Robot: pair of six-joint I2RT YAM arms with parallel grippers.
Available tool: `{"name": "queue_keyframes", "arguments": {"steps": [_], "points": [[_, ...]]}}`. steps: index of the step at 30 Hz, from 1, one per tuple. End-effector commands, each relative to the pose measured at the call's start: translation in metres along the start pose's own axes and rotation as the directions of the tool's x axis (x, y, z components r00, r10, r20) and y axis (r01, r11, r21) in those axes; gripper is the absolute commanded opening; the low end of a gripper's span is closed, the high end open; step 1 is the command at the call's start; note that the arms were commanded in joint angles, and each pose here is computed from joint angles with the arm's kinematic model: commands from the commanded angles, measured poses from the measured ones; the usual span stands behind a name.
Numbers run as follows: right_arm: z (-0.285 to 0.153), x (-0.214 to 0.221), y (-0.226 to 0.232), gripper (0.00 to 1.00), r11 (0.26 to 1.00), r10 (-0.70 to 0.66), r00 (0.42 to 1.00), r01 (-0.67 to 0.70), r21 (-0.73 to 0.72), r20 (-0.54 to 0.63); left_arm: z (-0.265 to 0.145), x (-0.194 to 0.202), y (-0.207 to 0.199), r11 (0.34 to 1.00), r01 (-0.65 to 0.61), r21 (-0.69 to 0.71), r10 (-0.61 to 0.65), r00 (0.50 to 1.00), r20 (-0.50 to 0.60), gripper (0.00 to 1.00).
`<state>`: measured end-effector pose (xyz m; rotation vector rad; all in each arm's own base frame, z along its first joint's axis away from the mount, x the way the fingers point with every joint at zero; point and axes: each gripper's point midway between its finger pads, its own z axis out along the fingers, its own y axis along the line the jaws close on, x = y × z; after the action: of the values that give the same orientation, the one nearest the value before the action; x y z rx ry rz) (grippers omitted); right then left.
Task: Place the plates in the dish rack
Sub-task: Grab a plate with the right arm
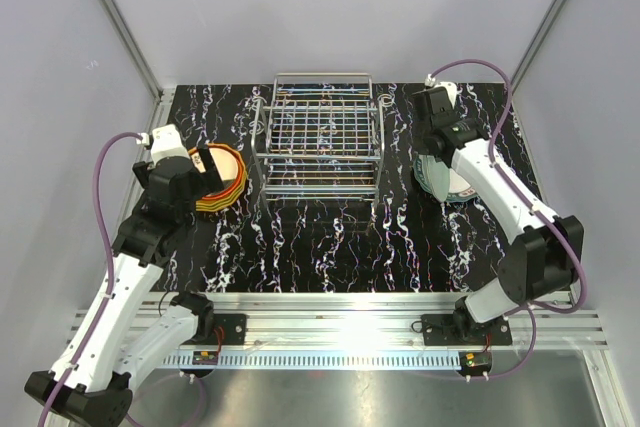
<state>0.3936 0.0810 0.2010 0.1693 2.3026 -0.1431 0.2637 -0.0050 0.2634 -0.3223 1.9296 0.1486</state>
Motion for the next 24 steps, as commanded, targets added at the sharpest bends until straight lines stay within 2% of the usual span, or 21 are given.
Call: {"name": "queue_keyframes", "arguments": {"steps": [1, 17, 24], "points": [[-0.035, -0.056, -0.004, 0.0, 0.994, 0.108, 0.979, -0.102, -0.044, 0.173, 0.0, -0.014, -0.008, 0.999, 0.022, 0.033, -0.024, 0.999, 0.041, 0.99], [-0.07, -0.089, -0.016, 0.0, 0.968, 0.247, 0.925, -0.224, -0.109, 0.288, 0.002, -0.011, -0.01, 0.999, 0.013, 0.037, -0.014, 1.0, 0.028, 0.99], [-0.114, -0.124, -0.013, 0.0, 0.95, 0.296, 0.887, -0.234, -0.208, 0.353, 0.003, -0.011, -0.012, 0.999, 0.01, 0.04, -0.011, 1.0, 0.025, 0.99]]}}
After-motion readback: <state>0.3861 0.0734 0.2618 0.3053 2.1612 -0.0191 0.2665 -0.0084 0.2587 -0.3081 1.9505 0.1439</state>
